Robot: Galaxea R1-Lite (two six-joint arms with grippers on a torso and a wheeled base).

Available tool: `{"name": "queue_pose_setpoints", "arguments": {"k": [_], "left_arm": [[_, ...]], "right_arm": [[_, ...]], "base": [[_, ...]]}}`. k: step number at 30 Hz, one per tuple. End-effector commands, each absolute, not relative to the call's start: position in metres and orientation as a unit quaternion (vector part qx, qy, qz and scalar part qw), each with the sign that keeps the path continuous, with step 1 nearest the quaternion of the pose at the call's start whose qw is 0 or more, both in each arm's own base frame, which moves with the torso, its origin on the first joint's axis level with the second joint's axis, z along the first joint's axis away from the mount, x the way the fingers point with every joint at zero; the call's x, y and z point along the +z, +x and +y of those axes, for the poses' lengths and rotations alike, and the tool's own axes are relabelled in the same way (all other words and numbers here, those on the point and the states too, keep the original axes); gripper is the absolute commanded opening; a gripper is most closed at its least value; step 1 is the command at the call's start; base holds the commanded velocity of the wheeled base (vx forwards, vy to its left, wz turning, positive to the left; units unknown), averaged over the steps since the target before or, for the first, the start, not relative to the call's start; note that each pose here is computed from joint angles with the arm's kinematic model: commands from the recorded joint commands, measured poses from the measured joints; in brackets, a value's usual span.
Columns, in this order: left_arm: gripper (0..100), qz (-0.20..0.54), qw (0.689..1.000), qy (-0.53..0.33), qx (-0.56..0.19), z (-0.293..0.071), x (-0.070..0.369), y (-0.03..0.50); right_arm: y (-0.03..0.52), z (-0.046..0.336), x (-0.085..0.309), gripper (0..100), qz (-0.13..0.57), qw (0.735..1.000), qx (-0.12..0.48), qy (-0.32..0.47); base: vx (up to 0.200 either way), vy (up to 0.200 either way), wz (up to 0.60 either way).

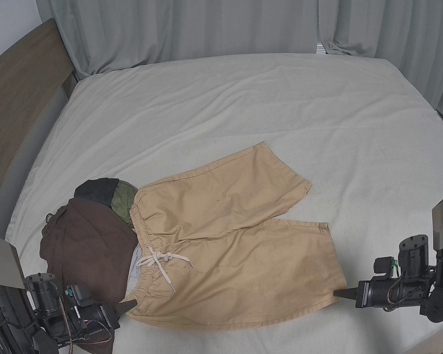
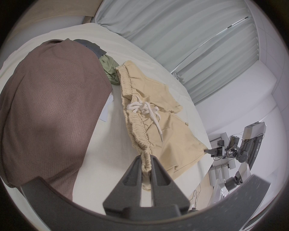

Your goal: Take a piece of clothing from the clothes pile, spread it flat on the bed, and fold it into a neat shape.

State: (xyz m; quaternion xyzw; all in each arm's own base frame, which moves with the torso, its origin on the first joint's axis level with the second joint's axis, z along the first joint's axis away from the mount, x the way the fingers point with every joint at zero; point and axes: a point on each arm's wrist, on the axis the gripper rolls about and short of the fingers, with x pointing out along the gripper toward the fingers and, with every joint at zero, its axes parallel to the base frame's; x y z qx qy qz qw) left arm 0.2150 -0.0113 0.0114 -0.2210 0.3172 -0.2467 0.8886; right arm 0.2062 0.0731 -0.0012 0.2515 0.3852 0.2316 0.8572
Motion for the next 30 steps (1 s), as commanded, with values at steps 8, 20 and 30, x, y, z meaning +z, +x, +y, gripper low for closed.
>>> {"name": "queue_pose_setpoints", "arguments": {"k": [8, 20, 30], "left_arm": [[0, 0.332, 0.879, -0.219, -0.262, -0.020, 0.010, 0.211], [0, 0.145, 0.906, -0.294, -0.268, -0.041, 0.076, 0.287], [0, 0.091, 0.915, -0.315, -0.234, -0.047, 0.076, 0.336]], "right_arm": [[0.205, 0.071, 0.006, 0, 0.374, 0.857, 0.245, 0.257], [0.273, 0.081, 0.081, 0, 0.189, 0.888, 0.299, 0.294], [0.343, 0.085, 0.130, 0, 0.124, 0.888, 0.302, 0.322]], "base": [[0.000, 0.000, 0.00], [0.000, 0.000, 0.00], [0.000, 0.000, 0.00]]}}
